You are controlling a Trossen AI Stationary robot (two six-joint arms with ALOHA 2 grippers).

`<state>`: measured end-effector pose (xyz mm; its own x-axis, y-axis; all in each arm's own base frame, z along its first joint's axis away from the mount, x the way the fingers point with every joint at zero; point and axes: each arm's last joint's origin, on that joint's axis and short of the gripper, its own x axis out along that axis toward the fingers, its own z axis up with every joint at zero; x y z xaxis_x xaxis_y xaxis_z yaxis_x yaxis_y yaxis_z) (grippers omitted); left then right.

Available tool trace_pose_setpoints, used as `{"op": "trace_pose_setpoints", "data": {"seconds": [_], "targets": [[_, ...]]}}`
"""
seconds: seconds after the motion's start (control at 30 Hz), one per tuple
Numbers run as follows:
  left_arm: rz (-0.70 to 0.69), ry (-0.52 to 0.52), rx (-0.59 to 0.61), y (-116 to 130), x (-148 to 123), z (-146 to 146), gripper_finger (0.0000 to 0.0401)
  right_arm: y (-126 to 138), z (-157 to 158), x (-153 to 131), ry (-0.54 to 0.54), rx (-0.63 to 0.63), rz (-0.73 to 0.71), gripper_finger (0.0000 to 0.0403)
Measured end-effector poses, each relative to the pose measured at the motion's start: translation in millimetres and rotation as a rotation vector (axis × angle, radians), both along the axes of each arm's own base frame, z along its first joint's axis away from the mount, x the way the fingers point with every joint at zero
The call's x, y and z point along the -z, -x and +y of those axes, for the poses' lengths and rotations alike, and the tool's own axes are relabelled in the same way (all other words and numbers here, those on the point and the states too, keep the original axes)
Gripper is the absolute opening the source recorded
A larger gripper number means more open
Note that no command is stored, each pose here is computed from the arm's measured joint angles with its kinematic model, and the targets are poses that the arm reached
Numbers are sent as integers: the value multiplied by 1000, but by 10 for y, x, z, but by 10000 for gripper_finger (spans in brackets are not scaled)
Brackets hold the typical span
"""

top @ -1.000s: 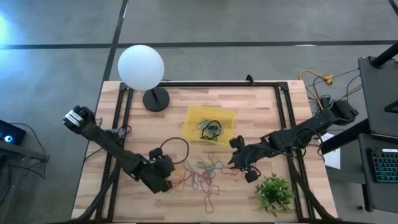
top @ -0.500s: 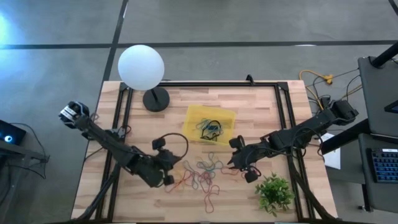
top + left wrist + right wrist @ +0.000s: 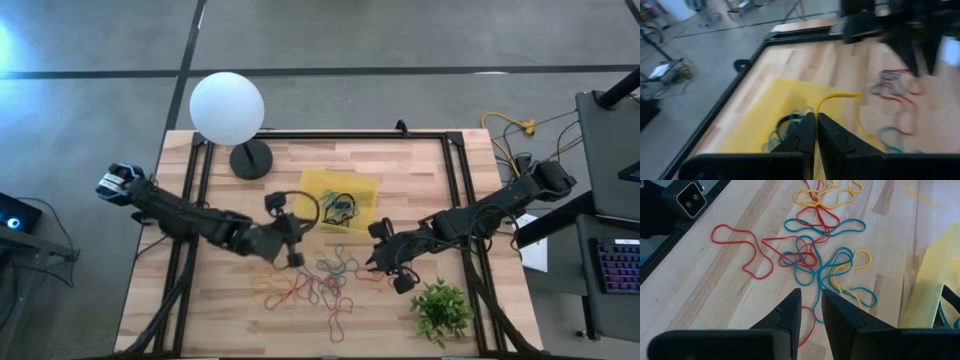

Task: Pick and place rubber bands into bin
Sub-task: Put the yellow rubber band into the yellow bin

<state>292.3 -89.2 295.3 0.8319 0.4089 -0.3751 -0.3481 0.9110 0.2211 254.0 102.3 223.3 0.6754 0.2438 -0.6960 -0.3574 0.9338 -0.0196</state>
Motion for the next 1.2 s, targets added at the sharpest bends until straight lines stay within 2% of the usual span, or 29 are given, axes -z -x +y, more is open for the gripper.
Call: {"op": "trace_pose_setpoints", "data": {"seconds": [0.4,0.57,0.63,0.83,1.2], "targets": [[29,-47,-193,-446,320,636,0,10,-4,64,-4,-3,-19,60],[56,13,-175,-550,449,904,0,10,-4,64,-5,-2,-19,60],[52,31,-203,-571,488,973,0,11,-4,66,-5,-1,-19,59],[85,26,-212,-598,573,1019,10,16,-7,79,-3,-1,-15,58],[84,24,-212,-594,565,1017,93,25,-13,103,0,-1,-10,58]]}}
